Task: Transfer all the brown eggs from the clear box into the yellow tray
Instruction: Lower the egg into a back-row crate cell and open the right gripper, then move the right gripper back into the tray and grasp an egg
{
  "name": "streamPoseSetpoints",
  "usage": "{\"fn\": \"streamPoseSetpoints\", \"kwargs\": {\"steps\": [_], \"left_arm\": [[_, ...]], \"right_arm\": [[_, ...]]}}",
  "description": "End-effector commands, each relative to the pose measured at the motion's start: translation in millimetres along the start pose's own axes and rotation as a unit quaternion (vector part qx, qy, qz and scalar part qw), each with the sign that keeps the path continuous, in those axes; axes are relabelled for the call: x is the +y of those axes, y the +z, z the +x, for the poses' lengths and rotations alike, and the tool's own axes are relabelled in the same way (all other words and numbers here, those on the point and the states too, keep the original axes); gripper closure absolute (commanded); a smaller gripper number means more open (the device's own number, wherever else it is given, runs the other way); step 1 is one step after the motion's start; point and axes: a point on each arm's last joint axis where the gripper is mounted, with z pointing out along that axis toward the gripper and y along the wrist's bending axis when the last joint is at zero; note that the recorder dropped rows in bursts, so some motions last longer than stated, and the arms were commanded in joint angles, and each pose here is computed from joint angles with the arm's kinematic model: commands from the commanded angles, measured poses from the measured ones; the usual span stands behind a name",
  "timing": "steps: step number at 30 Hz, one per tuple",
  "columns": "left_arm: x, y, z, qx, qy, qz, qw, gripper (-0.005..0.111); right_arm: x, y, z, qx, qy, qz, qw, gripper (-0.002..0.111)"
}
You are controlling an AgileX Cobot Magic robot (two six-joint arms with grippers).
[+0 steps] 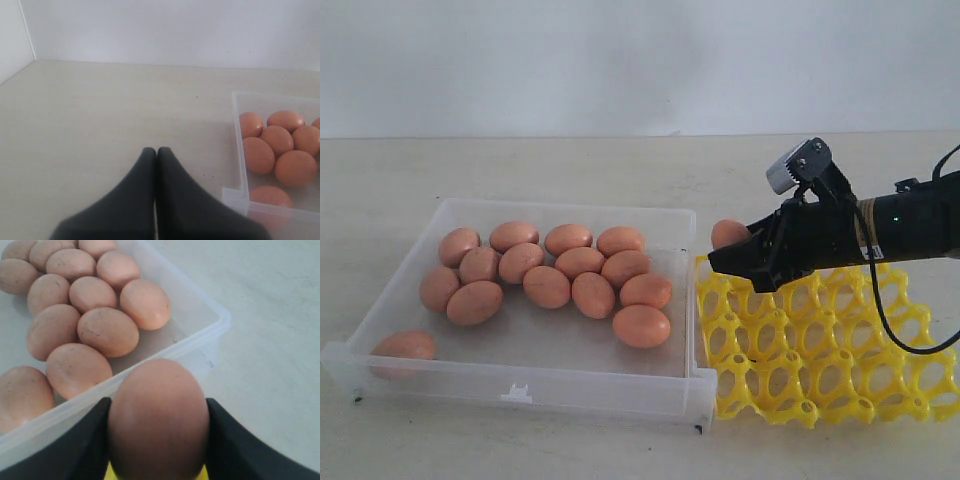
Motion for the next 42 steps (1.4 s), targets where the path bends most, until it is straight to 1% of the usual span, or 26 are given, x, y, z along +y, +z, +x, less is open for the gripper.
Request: {"fn": "streamPoseSetpoints", "kwargs": {"steps": [1,3,4,5,7,14,20,23,25,28,29,30,31,32,33,34,35,37,38,39,40,41,42], "left_arm": [[-0.1,0.3,0.6,-0.001,0.002,0.0,1.0,0.111],[-0.1,0.3,0.6,-0.001,0.002,0.0,1.0,0.111],[-0.1,0.3,0.6,-0.001,0.002,0.0,1.0,0.111],[-0.1,0.3,0.6,-0.001,0.002,0.0,1.0,0.111],[-0.1,0.3,0.6,-0.001,0.002,0.0,1.0,0.111],[-0.1,0.3,0.6,-0.001,0.002,0.0,1.0,0.111],[-0.1,0.3,0.6,-0.001,0.002,0.0,1.0,0.111],[-0.1,0.3,0.6,-0.001,0.002,0.0,1.0,0.111],[-0.1,0.3,0.6,-0.001,0.002,0.0,1.0,0.111],[-0.1,0.3,0.6,-0.001,0.002,0.0,1.0,0.111],[-0.1,0.3,0.6,-0.001,0.002,0.0,1.0,0.111],[-0.1,0.3,0.6,-0.001,0.002,0.0,1.0,0.111],[-0.1,0.3,0.6,-0.001,0.002,0.0,1.0,0.111],[-0.1,0.3,0.6,-0.001,0.002,0.0,1.0,0.111],[-0.1,0.3,0.6,-0.001,0.002,0.0,1.0,0.111],[-0.1,0.3,0.6,-0.001,0.002,0.0,1.0,0.111],[-0.1,0.3,0.6,-0.001,0.002,0.0,1.0,0.111],[-0.1,0.3,0.6,-0.001,0.002,0.0,1.0,0.111],[-0.1,0.3,0.6,-0.001,0.002,0.0,1.0,0.111],[-0.1,0.3,0.6,-0.001,0.002,0.0,1.0,0.111],[-0.1,0.3,0.6,-0.001,0.002,0.0,1.0,0.111],[-0.1,0.3,0.6,-0.001,0.002,0.0,1.0,0.111],[-0.1,0.3,0.6,-0.001,0.002,0.0,1.0,0.111]], "right_arm": [[-1.8,-0.6,-1.8,-0.002,0.014,0.008,1.0,0.068],[-2.4,-0.6,-1.3,0.001,0.013,0.011,1.0,0.057],[-2.9,-0.6,-1.0,0.002,0.014,0.014,1.0,0.054],[-3.6,-0.7,-0.9,0.003,0.015,0.018,1.0,0.05],[-4.8,-0.7,-0.5,0.005,0.017,0.025,1.0,0.048],[-5.7,-0.8,-1.5,-0.001,0.024,0.03,0.999,0.047],[-9.2,-2.4,-10.5,-0.043,0.06,0.048,0.996,0.047],[-6.9,-8.5,-30.3,-0.104,0.067,0.038,0.992,0.047],[-4.1,-16.3,-49.9,-0.15,0.056,0.028,0.987,0.047],[-0.4,-28.5,-73.1,-0.182,0.033,0.029,0.982,0.048],[2.0,-32.6,-78.1,-0.185,0.024,0.031,0.982,0.05],[5.0,-36.1,-82.9,-0.182,0.011,0.033,0.983,0.055],[8.9,-38.7,-87.7,-0.179,0.0,0.038,0.983,0.063],[12.0,-39.5,-90.7,-0.168,-0.008,0.05,0.984,0.072],[21.4,-38.9,-97.2,-0.157,-0.026,0.056,0.986,0.088],[29.1,-37.0,-100.1,-0.14,-0.047,0.059,0.987,0.1],[41.0,-33.0,-106.0,-0.128,-0.072,0.051,0.988,0.108],[68.1,-22.2,-117.6,-0.101,-0.131,0.041,0.985,0.108],[78.5,-17.2,-122.7,-0.093,-0.148,0.045,0.984,0.109],[91.0,-6.9,-127.9,-0.073,-0.164,0.065,0.982,0.109],[97.4,-0.4,-132.1,-0.055,-0.174,0.093,0.979,0.109],[102.9,9.7,-135.5,-0.022,-0.184,0.145,0.972,0.109],[106.0,18.8,-139.3,0.016,-0.192,0.212,0.958,0.109]]}}
